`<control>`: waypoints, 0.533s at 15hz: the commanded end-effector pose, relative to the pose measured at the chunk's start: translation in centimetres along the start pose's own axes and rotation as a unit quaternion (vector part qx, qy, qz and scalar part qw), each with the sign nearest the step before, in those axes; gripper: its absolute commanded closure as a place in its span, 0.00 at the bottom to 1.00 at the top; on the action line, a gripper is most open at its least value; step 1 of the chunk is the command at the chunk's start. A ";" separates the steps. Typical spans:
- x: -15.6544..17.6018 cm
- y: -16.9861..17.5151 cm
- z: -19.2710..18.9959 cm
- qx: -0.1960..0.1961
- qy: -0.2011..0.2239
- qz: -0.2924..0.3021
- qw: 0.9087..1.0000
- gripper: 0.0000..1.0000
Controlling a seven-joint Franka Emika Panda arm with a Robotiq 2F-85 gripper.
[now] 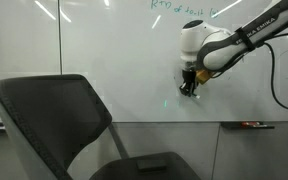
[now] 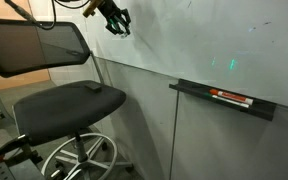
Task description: Use the marker on the chair to draw on the whiteboard
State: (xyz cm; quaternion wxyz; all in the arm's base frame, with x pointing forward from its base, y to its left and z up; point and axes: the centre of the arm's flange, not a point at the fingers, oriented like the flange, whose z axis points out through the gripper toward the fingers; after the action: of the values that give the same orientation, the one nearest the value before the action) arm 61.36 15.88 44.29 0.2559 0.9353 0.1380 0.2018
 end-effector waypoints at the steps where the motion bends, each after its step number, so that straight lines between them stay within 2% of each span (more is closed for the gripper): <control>1: 0.9 1.7 0.0 -0.013 0.001 0.002 1.000 0.94; 8: 1.6 4.5 -1.6 -0.033 0.018 0.013 0.999 0.94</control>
State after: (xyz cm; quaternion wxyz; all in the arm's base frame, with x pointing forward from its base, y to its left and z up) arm 62.66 13.67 46.33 0.2645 0.9324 0.1197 0.2151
